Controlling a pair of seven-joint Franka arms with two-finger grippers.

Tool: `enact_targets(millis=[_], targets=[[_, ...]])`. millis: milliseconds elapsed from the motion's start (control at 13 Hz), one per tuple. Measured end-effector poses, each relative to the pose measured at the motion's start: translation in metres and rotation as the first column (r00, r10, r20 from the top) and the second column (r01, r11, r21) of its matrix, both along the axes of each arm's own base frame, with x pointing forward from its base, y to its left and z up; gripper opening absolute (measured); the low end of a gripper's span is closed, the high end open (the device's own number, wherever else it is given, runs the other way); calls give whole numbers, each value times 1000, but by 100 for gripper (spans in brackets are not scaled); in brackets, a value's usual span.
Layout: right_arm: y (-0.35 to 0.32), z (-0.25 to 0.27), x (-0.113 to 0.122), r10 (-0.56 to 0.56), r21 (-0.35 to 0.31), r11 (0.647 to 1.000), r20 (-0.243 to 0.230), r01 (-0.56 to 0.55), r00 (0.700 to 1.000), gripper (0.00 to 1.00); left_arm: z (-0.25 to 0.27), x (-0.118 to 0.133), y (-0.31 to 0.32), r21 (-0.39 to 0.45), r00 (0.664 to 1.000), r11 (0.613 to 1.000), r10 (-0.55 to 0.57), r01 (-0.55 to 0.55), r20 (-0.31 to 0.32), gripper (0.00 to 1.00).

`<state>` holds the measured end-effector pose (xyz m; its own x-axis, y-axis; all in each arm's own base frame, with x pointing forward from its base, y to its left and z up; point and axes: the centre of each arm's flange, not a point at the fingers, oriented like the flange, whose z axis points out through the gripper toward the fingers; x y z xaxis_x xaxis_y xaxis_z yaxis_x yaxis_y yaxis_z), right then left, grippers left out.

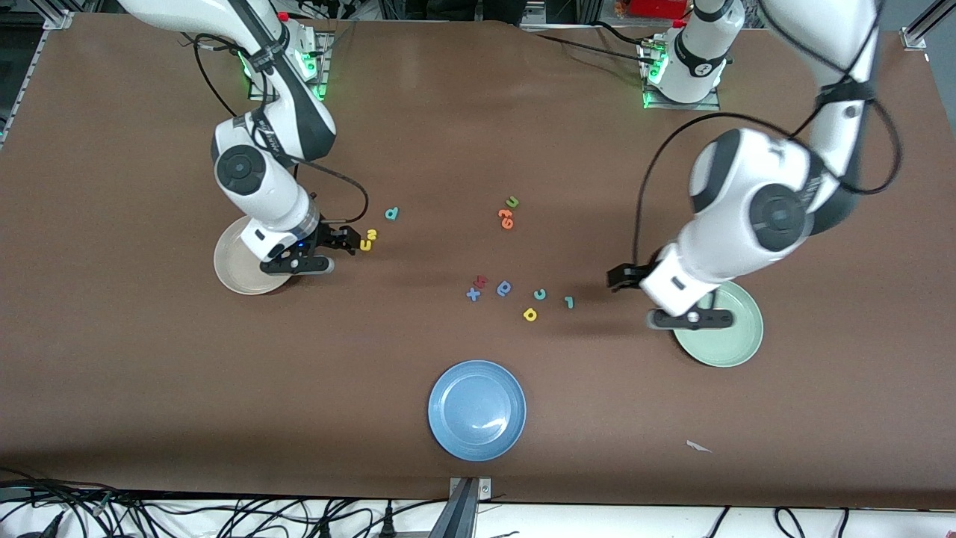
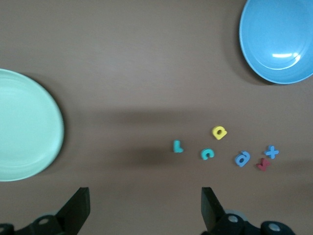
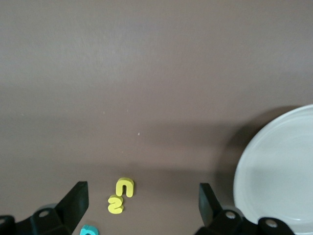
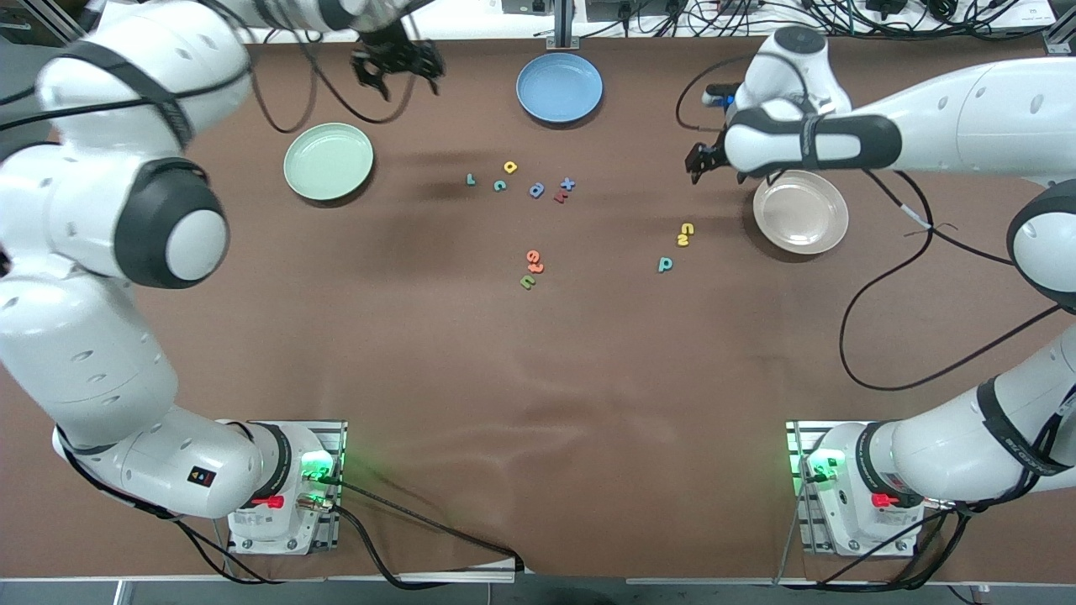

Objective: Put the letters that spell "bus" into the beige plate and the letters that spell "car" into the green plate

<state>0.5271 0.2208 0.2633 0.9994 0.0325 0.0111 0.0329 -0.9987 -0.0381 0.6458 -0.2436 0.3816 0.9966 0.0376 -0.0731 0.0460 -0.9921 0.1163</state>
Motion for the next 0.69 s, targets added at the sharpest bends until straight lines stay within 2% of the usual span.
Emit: enact_targets(millis=[308, 538, 692], targets=[[17, -24, -22, 4, -40, 999, 33, -3, 999, 100, -85, -12, -69, 55, 1000, 998, 6, -7, 12, 100], [23, -43, -26, 4, -46, 999, 42, -2, 999, 100, -131, -11, -65, 82, 1000, 997, 17, -15, -23, 100], [27, -53, -29, 5, -45, 999, 41, -3, 999, 100, -150, -6, -59, 83, 1000, 996, 30, -30, -8, 97]])
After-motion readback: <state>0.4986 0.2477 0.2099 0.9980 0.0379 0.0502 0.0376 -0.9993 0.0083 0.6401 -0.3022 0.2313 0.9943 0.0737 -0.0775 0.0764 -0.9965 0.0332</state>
